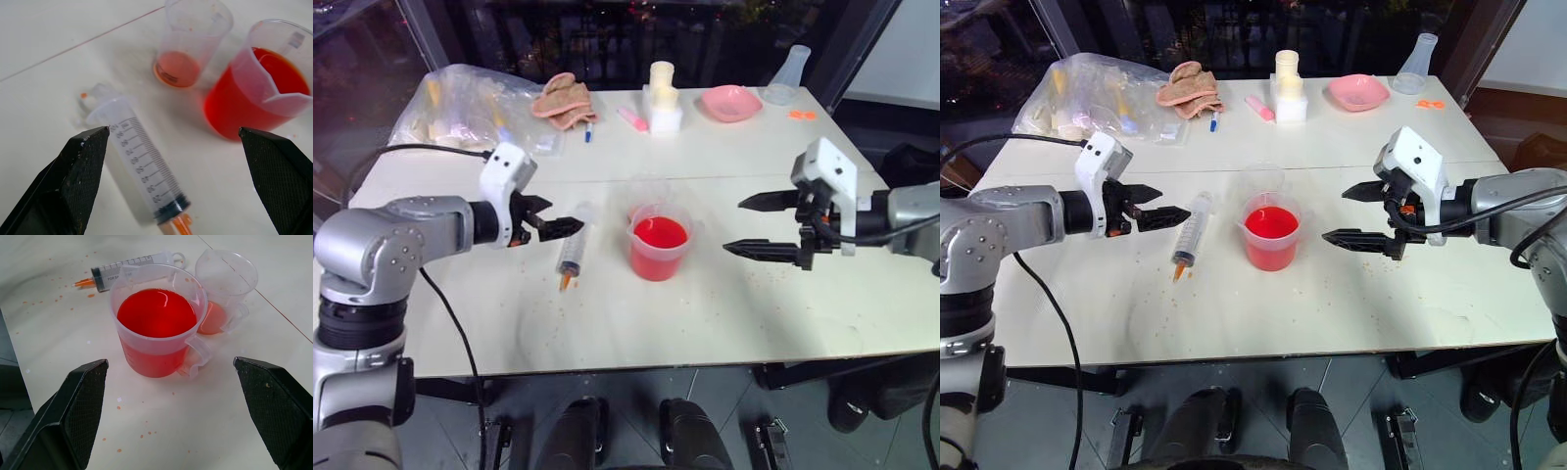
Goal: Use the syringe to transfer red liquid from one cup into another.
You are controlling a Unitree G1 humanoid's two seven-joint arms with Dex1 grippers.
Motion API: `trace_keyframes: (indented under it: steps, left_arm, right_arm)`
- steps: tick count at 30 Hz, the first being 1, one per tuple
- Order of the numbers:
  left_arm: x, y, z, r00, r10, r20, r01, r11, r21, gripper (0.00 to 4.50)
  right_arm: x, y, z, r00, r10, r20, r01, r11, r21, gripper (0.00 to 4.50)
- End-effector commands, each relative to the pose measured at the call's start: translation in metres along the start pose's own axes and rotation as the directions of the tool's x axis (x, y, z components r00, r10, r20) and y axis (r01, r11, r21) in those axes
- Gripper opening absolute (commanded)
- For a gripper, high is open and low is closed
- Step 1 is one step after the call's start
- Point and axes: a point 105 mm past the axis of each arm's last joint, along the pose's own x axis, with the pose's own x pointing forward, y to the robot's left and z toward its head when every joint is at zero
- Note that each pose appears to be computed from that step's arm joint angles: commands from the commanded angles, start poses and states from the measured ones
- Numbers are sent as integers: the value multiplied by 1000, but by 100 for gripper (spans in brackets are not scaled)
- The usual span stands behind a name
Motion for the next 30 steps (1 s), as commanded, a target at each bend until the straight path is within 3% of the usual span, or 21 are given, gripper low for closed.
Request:
trace_keyframes:
  steps: [1,30]
  left_arm:
    - [-3,-2,13,999,0,40,-2,999,43,446]
    - [0,-19,12,993,-113,19,112,993,22,446]
  right_arm:
    - [-4,-1,10,999,-25,25,26,998,-57,429]
    - [-9,-5,8,999,-40,6,40,997,-66,429]
